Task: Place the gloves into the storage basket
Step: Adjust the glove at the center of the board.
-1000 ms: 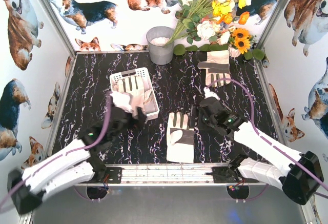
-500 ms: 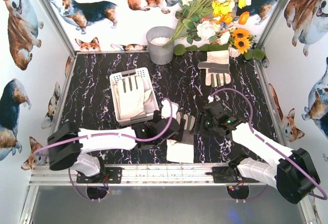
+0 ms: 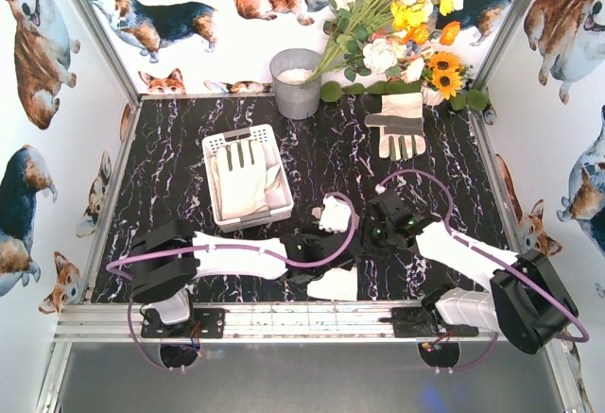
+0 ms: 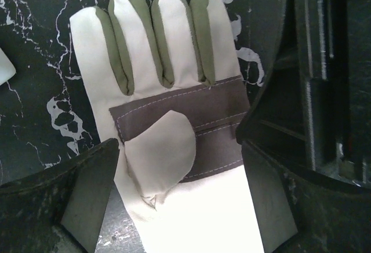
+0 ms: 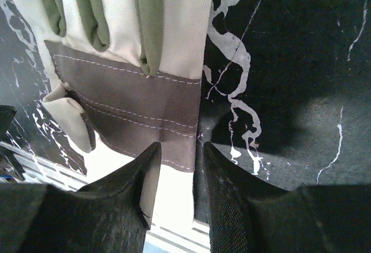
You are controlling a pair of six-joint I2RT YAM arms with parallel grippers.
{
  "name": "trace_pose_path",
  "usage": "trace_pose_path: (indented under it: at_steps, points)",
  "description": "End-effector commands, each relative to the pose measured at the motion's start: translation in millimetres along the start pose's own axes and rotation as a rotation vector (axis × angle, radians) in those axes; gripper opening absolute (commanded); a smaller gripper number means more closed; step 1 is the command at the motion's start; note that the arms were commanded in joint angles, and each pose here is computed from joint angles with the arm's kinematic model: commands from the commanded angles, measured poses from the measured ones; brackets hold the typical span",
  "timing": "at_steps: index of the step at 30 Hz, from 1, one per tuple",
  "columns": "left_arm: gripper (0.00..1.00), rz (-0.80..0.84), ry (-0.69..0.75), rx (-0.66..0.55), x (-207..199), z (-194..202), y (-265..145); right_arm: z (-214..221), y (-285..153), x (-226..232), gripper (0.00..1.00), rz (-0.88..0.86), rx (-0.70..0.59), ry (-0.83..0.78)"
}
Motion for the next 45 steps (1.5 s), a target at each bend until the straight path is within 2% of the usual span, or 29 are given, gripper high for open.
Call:
trace_pose_path:
  at_steps: [1, 8, 16, 21, 28, 35, 42, 45]
  points:
    - [0.77, -0.071, 0.016, 0.002, 1.8, 3.5, 5.5, -3.3, 4.6, 4.5, 0.36, -0.045, -0.011, 0.008]
    - [0.68, -0.112, 0.01, 0.029, 6.0, 17.0, 13.7, -1.0, 9.6, 1.6, 0.34, -0.038, 0.002, 0.016]
    - [0.72, -0.073, 0.015, 0.023, -0.3, 18.6, 19.4, -0.2, 19.1, 1.3, 0.28, -0.032, 0.04, 0.037]
    - [0.7, -0.12, 0.016, 0.039, 7.6, 24.7, 24.3, 2.2, 23.9, -4.7, 0.19, 0.013, 0.058, 0.05]
    - [0.58, -0.212, -0.021, 0.022, 29.8, 28.1, 13.7, 6.3, 26.8, -14.9, 0.0, 0.083, 0.069, 0.058]
    - [0.44, -0.292, -0.029, 0.028, 47.4, 30.7, 4.0, 6.7, 26.6, -18.2, 0.0, 0.11, 0.065, 0.056]
    - [0.34, -0.315, -0.11, 0.011, 68.1, 37.0, -10.0, 7.8, 27.1, -19.8, 0.0, 0.117, 0.069, 0.054]
    - [0.22, -0.285, -0.149, 0.005, 70.0, 40.5, -11.3, 8.1, 27.6, -20.3, 0.0, 0.12, 0.074, 0.052]
Point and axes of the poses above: each gripper's point midway between its finger pads, its own y axis out along the fingers, its own x axis along the line the jaws close on, z = x × y, the point moved 8 cm from there along -y, back along the fingers, and after that the axes turned 3 degrees about y, right-handed, at the moved point
